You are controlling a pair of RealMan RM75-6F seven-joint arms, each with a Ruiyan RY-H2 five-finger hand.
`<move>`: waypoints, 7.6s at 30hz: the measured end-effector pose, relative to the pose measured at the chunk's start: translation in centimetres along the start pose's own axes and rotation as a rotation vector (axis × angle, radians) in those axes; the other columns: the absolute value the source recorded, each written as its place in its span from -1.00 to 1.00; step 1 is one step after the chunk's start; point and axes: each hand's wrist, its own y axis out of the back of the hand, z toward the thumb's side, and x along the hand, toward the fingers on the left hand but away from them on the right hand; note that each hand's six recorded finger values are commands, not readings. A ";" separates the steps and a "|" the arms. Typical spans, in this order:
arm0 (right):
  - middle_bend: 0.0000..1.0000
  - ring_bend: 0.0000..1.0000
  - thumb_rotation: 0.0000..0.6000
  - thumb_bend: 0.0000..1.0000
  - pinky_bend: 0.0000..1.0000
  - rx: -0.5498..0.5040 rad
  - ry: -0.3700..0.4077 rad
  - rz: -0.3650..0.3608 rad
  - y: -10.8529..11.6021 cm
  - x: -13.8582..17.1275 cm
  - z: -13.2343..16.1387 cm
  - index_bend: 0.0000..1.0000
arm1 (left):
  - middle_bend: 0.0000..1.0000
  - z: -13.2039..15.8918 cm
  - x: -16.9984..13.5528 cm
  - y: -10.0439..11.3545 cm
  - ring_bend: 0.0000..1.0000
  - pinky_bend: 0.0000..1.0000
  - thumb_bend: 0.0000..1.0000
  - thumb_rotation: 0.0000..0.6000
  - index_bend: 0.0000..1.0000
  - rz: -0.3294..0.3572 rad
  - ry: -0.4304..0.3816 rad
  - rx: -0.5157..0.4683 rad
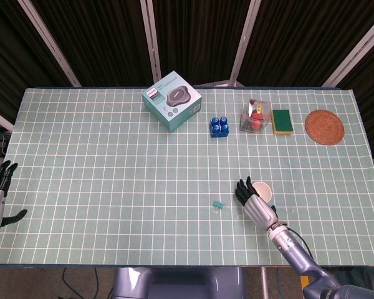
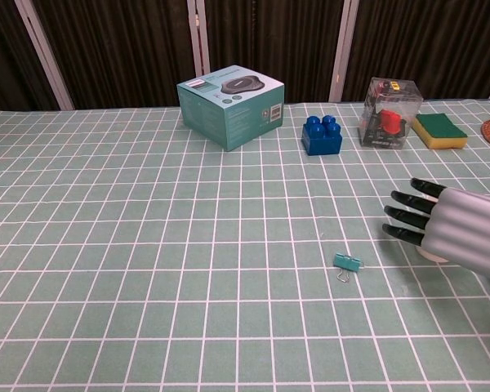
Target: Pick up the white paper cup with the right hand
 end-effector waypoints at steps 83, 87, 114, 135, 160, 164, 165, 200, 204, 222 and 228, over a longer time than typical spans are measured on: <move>-1.00 -1.00 1.00 -0.75 -0.89 -0.528 0.019 -0.013 2.3 -0.2 -2.2 -1.00 | -1.00 0.5 0.0 -0.4 -1.00 -1.00 -1.00 1.00 -1.00 -0.032 -0.024 -0.006; -1.00 -1.00 1.00 -0.75 -0.82 -0.488 0.025 0.027 2.0 -0.5 -1.4 -1.00 | -1.00 0.5 0.0 -0.4 -1.00 -1.00 -1.00 1.00 -1.00 -0.033 -0.023 -0.006; -0.40 -0.72 1.00 -0.69 -0.14 -0.275 0.014 0.060 2.0 -1.8 -0.8 -0.87 | -1.00 0.5 0.0 -0.4 -1.00 -1.00 -1.00 1.00 -1.00 -0.028 -0.023 -0.005; -0.34 -0.69 1.00 -0.69 -0.10 -0.378 -0.011 -0.019 1.9 -1.5 -2.1 -0.69 | -1.00 0.6 0.0 -0.5 -1.00 -1.00 -1.00 1.00 -1.00 -0.032 -0.025 -0.006; -0.32 -0.70 1.00 -0.69 -0.20 -1.475 0.010 -0.221 5.0 -2.2 -5.1 -0.66 | -1.00 0.8 -0.3 -0.1 -1.00 -1.00 -1.00 1.00 -1.00 -0.032 -0.039 -0.022; -0.32 -0.71 1.00 -0.69 -0.23 -1.523 0.041 -0.248 5.9 -3.5 -4.2 -0.66 | -1.00 0.8 -0.2 -0.2 -1.00 -1.00 -1.00 1.00 -1.00 -0.036 -0.038 -0.022; -0.32 -0.71 1.00 -0.69 -0.25 -1.526 0.047 -0.252 6.1 -3.8 -4.0 -0.66 | -1.00 0.8 -0.2 -0.2 -1.00 -1.00 -1.00 1.00 -1.00 -0.036 -0.037 -0.022; -0.33 -0.73 1.00 -0.71 -0.44 -1.443 0.074 -0.235 5.4 -5.4 -0.7 -0.65 | -1.00 0.8 -0.3 -0.3 -1.00 -1.00 -1.00 1.00 -1.00 -0.036 -0.037 -0.022; -0.40 -0.80 1.00 -0.72 -0.49 -1.441 0.071 -0.227 5.1 -5.4 -0.6 -0.65 | -1.00 0.8 -0.3 -0.2 -1.00 -1.00 -1.00 1.00 -1.00 -0.034 -0.036 -0.022; -0.71 -1.00 1.00 -0.75 -0.76 -1.389 0.108 -0.196 4.0 -3.1 -0.2 -0.71 | -1.00 1.0 -0.4 -0.2 -1.00 -1.00 -1.00 1.00 -1.00 -0.035 -0.040 -0.020; -0.84 -1.00 1.00 -0.76 -0.84 -1.344 0.111 -0.193 4.2 -2.3 0.3 -0.83 | -1.00 1.0 -0.5 0.0 -1.00 -1.00 -1.00 1.00 -1.00 -0.033 -0.040 -0.022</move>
